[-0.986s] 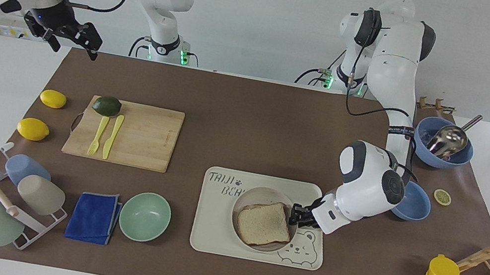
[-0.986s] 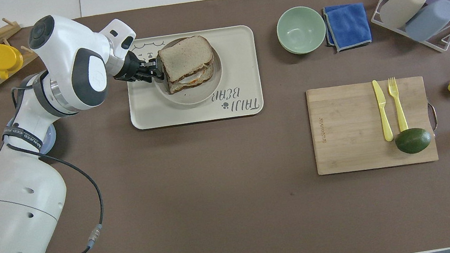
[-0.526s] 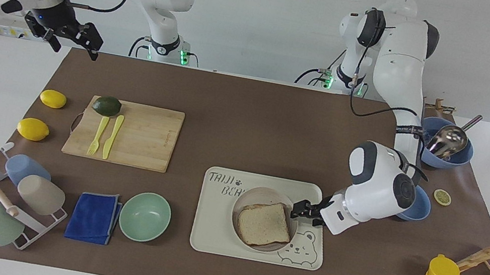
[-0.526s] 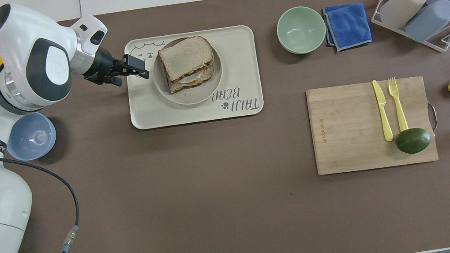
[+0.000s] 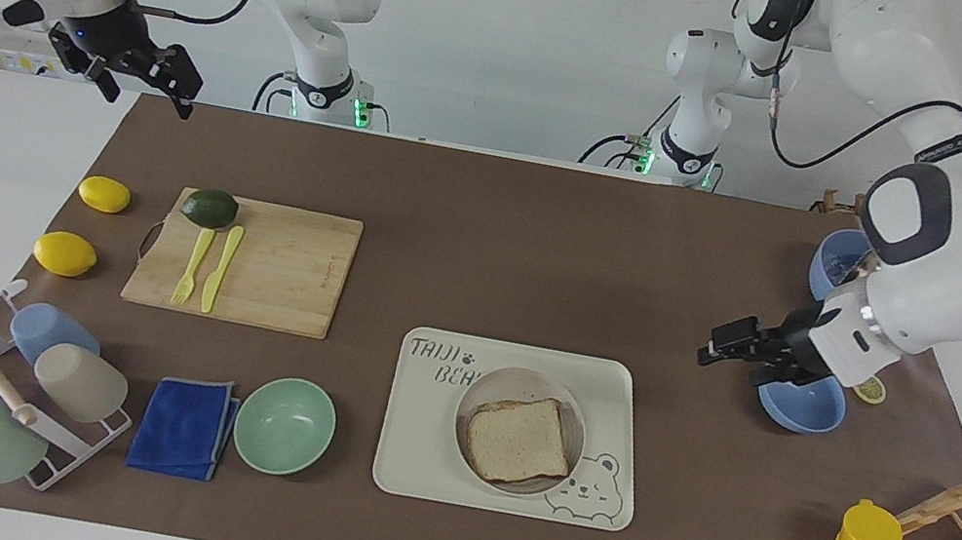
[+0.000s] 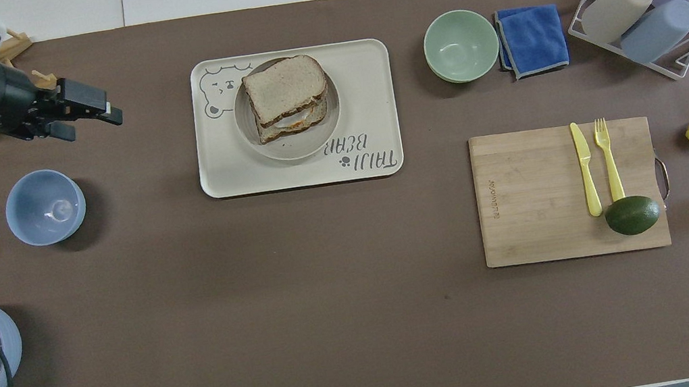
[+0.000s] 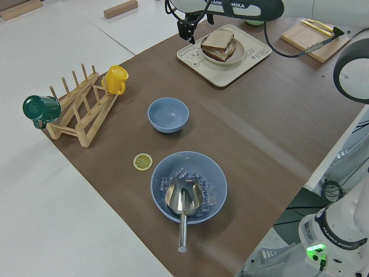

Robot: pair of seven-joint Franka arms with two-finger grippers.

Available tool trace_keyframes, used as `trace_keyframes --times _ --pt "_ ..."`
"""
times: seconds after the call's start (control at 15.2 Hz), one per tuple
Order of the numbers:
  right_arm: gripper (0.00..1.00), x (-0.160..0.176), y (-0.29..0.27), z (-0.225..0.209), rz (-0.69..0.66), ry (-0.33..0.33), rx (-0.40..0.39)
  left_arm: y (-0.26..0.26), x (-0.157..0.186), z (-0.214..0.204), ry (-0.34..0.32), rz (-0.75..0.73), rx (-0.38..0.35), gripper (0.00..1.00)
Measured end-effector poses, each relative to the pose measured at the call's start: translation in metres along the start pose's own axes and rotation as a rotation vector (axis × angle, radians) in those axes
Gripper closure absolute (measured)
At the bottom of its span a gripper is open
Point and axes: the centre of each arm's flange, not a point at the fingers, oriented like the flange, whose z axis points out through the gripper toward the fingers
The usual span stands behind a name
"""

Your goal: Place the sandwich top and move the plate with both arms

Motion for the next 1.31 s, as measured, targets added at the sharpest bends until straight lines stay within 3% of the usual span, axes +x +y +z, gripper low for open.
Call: trace_keyframes --times 0.59,0.85,1.05,1.31 --pt "0.0 0.0 0.0 0.0 0.0 0.0 0.0 0.04 -0.097 -0.112 0.024 -0.152 0.309 0.0" --pt "0.0 0.0 0.0 0.0 0.0 0.0 0.0 0.05 -0.14 -0.124 0.002 -0.165 0.335 0.0" --pt "0.0 0.0 0.0 0.0 0.0 0.0 0.0 0.056 -0.169 -0.107 -0.043 -0.148 0.341 0.0" --pt "0.0 0.0 0.0 0.0 0.0 0.0 0.0 0.065 -0.166 -0.08 -0.053 -0.114 0.35 0.0"
